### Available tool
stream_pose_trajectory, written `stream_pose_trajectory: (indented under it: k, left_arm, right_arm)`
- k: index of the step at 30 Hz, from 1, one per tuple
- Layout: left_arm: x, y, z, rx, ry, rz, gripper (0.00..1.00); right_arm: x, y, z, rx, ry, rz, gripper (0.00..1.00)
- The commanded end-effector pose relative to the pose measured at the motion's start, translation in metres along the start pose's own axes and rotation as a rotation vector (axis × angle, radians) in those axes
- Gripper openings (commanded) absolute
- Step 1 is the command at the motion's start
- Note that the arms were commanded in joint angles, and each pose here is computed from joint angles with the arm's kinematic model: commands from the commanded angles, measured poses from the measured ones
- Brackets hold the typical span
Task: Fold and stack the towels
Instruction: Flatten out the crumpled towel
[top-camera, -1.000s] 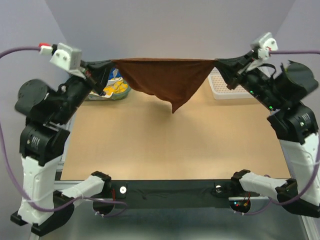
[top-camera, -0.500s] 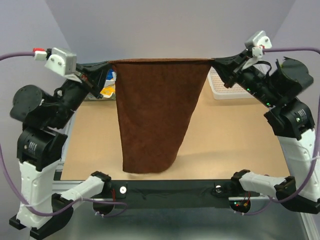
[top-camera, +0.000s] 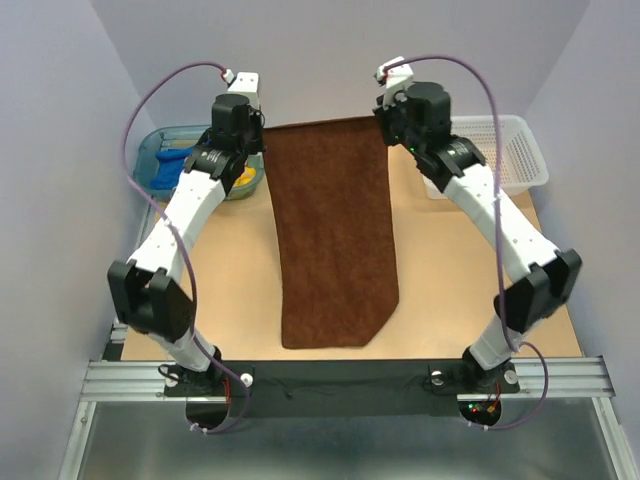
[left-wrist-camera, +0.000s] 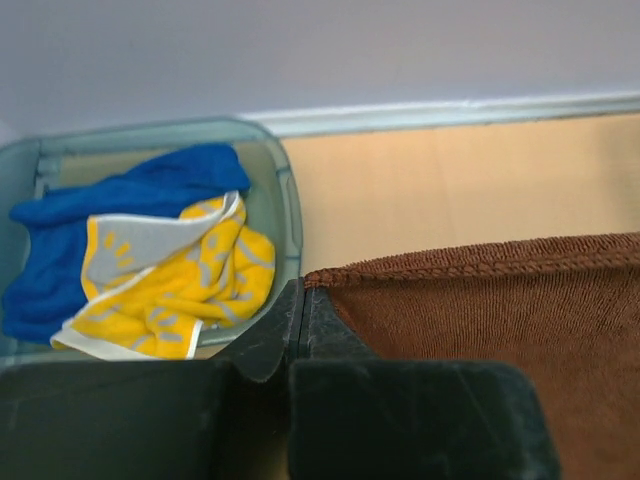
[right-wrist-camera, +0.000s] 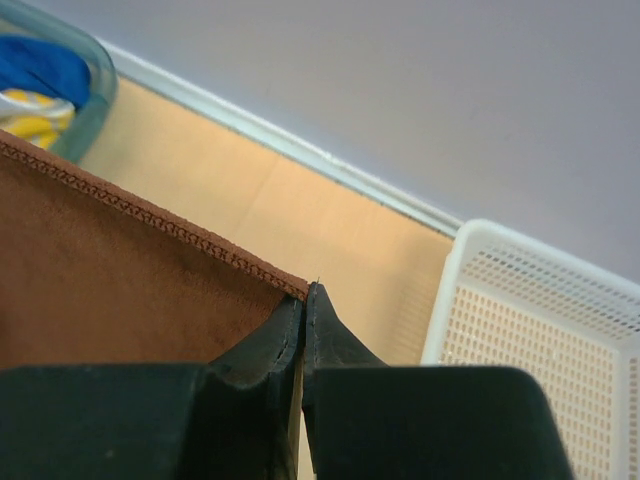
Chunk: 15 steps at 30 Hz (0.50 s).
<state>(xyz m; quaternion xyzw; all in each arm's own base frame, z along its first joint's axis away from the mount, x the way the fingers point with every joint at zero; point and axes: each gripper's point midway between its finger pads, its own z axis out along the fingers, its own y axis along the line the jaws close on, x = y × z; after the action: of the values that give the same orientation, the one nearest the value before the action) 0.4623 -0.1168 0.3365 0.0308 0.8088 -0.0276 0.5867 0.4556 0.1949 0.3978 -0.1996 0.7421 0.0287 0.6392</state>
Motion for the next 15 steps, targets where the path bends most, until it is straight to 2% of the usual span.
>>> stream_pose_trajectory:
  k: [1,6,9,12,15]
  left_arm:
    - [-0.040,0.042,0.010,-0.151,-0.110,-0.059,0.00]
    - [-0.023,0.033,0.037,-0.114,-0.060,-0.047,0.00]
    - [-0.028,0.029,0.030,-0.082,-0.071,-0.046,0.00]
    - [-0.048,0.026,0.004,-0.045,-0.124,-0.048,0.00]
    - [-0.078,0.018,-0.040,0.036,-0.220,-0.049,0.00]
  right_arm:
    - [-0.026,-0.041,0.023,0.156,-0.100,0.013,0.00]
    - [0.002,-0.041,0.055,0.144,-0.061,0.009,0.00]
    - [0.002,-0.039,0.052,0.121,-0.065,-0.007,0.01]
    - [-0.010,-0.041,0.034,0.116,-0.095,-0.011,0.00]
    - [-0.029,-0.044,-0.001,0.096,-0.150,-0.020,0.01]
